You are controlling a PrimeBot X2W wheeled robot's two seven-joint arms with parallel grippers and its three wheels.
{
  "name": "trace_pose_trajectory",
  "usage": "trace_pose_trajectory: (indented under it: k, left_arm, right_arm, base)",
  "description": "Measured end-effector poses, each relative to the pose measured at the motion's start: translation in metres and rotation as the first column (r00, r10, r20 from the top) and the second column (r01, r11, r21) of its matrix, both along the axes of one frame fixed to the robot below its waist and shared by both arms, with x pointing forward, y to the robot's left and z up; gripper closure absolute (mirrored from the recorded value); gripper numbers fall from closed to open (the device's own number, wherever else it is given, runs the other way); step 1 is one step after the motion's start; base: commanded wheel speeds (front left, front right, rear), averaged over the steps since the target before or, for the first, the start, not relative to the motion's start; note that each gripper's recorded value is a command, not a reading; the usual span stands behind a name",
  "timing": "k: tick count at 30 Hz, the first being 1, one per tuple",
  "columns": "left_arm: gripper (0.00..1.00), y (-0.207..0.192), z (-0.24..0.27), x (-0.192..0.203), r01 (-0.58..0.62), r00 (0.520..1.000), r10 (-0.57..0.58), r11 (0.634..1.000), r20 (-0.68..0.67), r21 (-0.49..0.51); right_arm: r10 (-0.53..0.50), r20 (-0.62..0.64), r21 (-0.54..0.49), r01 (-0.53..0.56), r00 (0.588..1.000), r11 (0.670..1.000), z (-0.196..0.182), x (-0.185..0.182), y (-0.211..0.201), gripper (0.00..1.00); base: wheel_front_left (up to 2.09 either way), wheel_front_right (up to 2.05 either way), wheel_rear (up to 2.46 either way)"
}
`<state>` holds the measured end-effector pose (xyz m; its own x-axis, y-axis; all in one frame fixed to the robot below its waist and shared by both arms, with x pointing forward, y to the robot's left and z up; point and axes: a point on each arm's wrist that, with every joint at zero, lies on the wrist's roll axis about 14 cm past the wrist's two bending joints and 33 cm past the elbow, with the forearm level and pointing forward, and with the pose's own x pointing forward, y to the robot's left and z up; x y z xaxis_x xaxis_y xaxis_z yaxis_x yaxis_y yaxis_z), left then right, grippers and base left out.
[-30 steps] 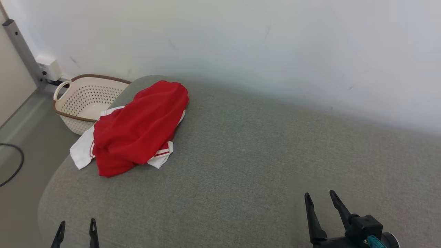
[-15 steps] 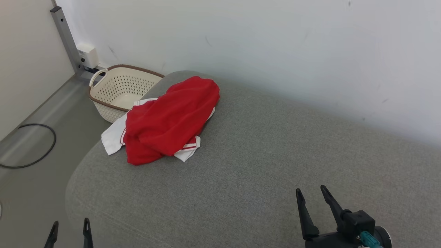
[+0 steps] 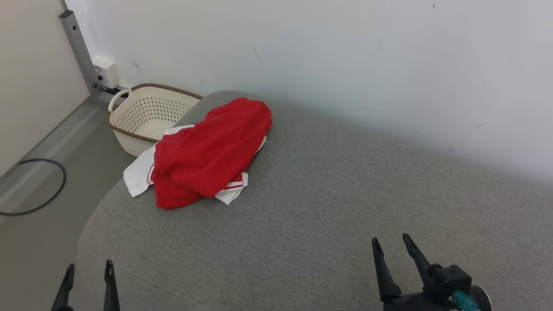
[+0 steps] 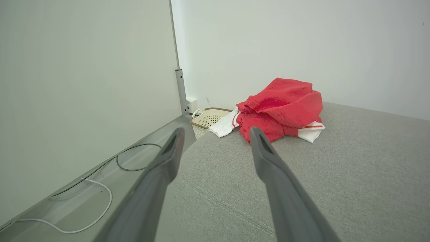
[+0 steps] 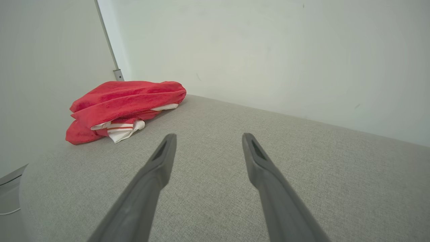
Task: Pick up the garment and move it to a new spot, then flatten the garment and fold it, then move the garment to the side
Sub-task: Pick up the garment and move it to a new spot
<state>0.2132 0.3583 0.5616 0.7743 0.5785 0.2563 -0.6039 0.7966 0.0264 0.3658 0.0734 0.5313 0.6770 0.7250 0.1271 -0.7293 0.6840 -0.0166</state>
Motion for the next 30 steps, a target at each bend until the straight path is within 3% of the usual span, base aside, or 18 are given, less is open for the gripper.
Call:
trace_pose_trajectory:
  k: [10, 21, 27, 30]
  left_arm:
    - [0.0, -0.01, 0.066, 0.057, 0.15, 0.981, -0.163, 0.981, 0.105, 0.124]
    - [0.0, -0.034, 0.165, 0.131, 0.28, 0.899, -0.344, 0.927, 0.272, 0.249]
    - [0.0, -0.046, 0.19, 0.175, 0.357, 0.857, -0.419, 0.903, 0.301, 0.238]
    - [0.0, -0.048, 0.19, 0.198, 0.38, 0.858, -0.435, 0.895, 0.272, 0.235]
  right_arm:
    - [-0.088, -0.007, 0.005, 0.088, 0.996, 0.996, -0.002, 0.009, -0.029, 0.0]
    - [-0.216, -0.003, 0.006, 0.216, 0.976, 0.976, -0.004, 0.028, -0.072, 0.0]
    - [-0.286, -0.009, 0.006, 0.287, 0.958, 0.958, -0.008, 0.038, -0.096, 0.0]
    - [-0.314, -0.018, 0.001, 0.314, 0.949, 0.949, -0.012, 0.041, -0.107, 0.0]
  base:
    - [0.0, 0.0, 0.0]
    - [0.0, 0.0, 0.0]
    - [0.0, 0.0, 0.0]
    - [0.0, 0.0, 0.0]
